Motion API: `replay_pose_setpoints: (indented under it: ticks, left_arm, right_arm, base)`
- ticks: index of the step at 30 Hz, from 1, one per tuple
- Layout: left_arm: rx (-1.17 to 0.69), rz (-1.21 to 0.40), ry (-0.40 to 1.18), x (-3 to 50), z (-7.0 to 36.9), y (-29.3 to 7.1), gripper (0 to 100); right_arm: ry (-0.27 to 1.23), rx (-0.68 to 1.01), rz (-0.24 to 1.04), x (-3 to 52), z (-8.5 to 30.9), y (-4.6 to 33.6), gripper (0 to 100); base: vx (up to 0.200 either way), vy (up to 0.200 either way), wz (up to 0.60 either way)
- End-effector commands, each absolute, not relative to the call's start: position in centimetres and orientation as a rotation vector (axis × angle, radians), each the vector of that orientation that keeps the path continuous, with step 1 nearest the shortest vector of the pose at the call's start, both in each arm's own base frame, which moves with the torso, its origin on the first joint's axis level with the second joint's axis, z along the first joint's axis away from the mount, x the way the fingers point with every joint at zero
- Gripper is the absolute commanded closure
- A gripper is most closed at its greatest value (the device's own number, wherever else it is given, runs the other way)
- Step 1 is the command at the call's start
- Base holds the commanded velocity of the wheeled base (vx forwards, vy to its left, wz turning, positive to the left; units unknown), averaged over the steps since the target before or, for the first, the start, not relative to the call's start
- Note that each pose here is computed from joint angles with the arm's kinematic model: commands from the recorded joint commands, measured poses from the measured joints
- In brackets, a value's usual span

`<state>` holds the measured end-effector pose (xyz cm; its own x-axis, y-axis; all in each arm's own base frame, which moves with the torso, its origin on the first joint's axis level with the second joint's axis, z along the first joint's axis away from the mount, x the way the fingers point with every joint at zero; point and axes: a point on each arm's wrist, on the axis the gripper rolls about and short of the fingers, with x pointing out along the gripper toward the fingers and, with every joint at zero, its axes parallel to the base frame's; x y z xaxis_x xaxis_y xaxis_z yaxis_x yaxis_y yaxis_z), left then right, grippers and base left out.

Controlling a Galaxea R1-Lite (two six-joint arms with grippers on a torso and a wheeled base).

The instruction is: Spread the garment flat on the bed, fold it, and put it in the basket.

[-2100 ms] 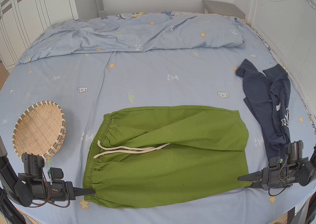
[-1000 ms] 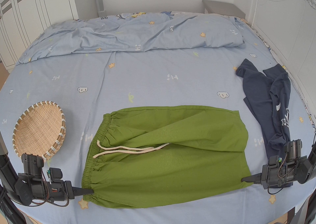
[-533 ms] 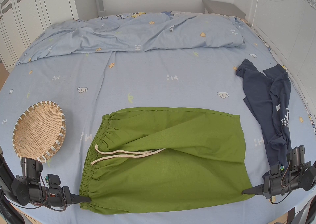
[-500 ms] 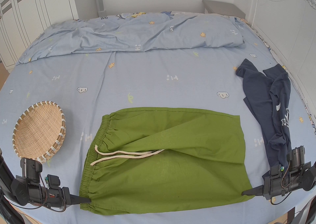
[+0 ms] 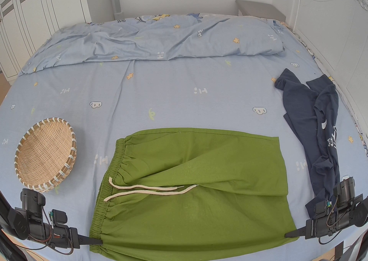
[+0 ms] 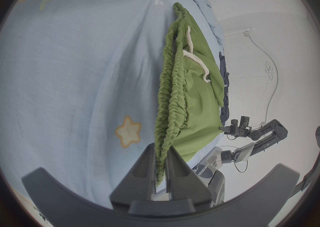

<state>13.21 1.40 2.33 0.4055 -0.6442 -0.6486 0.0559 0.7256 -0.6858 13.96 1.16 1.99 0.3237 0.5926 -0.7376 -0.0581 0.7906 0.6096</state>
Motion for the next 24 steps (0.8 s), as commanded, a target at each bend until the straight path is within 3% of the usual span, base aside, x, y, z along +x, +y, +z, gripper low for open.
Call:
replay_pose_setpoints:
  ticks: [1,23,24]
  left_arm:
    - [-0.649,-0.462,1.104,12.6,1.9,1.6,100]
    - [-0.534,-0.452,1.182,11.8,1.4,1.8,100]
    - [-0.534,-0.453,1.183,11.8,1.4,1.8,100]
  right_arm:
    - [1.204,0.532,0.441,13.4,1.7,1.1,100]
    - [1.288,0.483,0.473,12.6,1.2,1.4,100]
    - [1.288,0.483,0.475,12.6,1.2,1.4,0]
  base:
    - [0.0,0.0,0.0]
    - [0.0,0.0,0.0]
    - [0.0,0.0,0.0]
